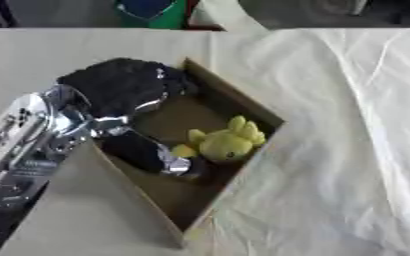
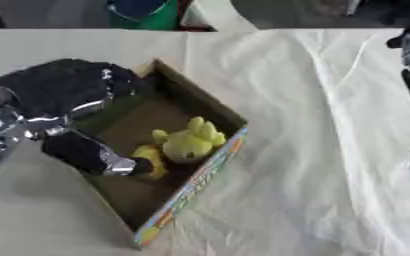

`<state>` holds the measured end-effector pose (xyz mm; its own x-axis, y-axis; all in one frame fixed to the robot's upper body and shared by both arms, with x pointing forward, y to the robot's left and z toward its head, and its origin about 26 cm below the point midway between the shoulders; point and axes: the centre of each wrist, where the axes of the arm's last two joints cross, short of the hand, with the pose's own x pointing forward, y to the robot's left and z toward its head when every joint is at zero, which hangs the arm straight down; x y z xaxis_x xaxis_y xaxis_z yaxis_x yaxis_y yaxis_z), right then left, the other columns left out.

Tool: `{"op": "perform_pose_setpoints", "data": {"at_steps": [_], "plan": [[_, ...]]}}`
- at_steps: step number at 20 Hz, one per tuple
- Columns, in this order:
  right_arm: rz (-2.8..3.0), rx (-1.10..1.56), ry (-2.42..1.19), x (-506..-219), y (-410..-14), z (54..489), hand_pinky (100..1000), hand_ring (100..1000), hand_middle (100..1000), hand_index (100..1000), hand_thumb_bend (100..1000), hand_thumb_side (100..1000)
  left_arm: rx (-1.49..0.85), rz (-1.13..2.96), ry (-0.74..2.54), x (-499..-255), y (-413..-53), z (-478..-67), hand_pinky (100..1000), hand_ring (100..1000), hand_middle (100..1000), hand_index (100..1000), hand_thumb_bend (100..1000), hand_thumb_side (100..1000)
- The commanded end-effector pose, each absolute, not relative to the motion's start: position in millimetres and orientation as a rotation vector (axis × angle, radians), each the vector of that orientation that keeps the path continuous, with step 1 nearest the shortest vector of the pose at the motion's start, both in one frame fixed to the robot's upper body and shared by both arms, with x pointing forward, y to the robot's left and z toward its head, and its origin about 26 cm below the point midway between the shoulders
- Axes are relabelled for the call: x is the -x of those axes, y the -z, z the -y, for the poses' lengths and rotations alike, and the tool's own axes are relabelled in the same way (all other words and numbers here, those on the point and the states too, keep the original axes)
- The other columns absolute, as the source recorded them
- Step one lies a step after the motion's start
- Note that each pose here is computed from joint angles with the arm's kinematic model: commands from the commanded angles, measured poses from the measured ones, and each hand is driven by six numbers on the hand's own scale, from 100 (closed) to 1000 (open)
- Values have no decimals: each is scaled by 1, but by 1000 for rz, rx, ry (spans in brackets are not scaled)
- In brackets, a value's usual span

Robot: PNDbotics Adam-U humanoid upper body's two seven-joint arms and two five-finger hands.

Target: Pick up objects on the table and place them in the box.

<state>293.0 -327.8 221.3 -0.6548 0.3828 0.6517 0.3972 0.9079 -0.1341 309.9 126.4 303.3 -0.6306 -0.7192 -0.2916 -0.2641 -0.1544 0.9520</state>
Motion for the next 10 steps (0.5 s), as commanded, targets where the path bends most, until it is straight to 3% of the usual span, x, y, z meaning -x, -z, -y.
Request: {"op": "perform_pose_setpoints", "data": {"at_steps": [1,5,7,10], "plan": [[2383,562,24,-290,-230,329,742,564,424,723,100,515,-1185,1982,1518,-297,-330,-144,620,802,752,887,538,1000],[2391,560,34,-290,-231,328,740,565,426,723,100,511,-1107,2184,1041,-296,-343,-164,551,744,689,851,229,1000],[2398,559,41,-290,-232,328,739,565,427,723,100,508,-1029,2266,832,-298,-345,-174,534,727,668,839,128,1000],[2406,562,54,-290,-232,329,738,566,428,723,100,505,-892,2375,538,-301,-344,-189,491,690,628,822,100,1000]]}}
